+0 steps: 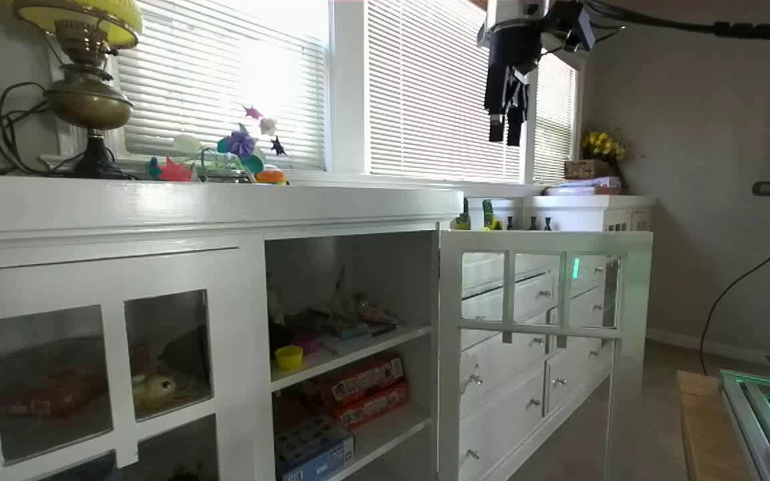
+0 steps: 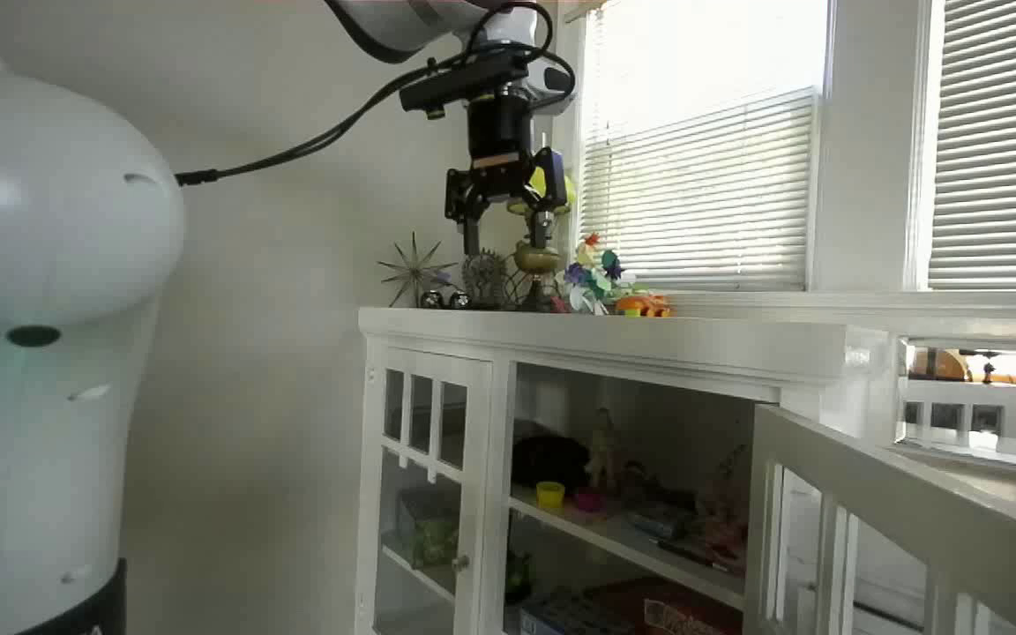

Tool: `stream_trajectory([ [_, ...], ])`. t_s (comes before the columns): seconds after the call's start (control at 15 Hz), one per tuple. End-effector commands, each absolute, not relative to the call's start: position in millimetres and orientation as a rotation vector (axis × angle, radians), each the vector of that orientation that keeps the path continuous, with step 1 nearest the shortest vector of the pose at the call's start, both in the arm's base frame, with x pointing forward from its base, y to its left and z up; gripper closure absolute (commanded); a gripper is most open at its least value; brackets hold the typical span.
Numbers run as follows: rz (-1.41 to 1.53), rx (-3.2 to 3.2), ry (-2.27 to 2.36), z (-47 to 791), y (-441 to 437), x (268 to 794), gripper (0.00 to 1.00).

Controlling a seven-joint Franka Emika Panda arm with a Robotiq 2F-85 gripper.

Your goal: Remove the yellow bowl from the open cabinet and place it on the counter then close the cabinet door.

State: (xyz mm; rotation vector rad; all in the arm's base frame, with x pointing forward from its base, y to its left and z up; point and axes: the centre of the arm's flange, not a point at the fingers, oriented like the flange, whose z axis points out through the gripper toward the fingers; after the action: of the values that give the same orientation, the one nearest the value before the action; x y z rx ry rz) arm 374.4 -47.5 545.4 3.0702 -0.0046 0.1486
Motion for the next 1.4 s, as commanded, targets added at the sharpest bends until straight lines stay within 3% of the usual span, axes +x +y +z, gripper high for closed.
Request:
stream_trajectory([
  [0.0,0.149,3.07,-0.005,545.4,-47.5,374.4,0.0],
  [0.67,0.149,3.07,-0.005,545.4,-47.5,374.4,0.0],
  [1.33,0.181,3.038,-0.248,401.2,-36.8,450.9,0.0],
])
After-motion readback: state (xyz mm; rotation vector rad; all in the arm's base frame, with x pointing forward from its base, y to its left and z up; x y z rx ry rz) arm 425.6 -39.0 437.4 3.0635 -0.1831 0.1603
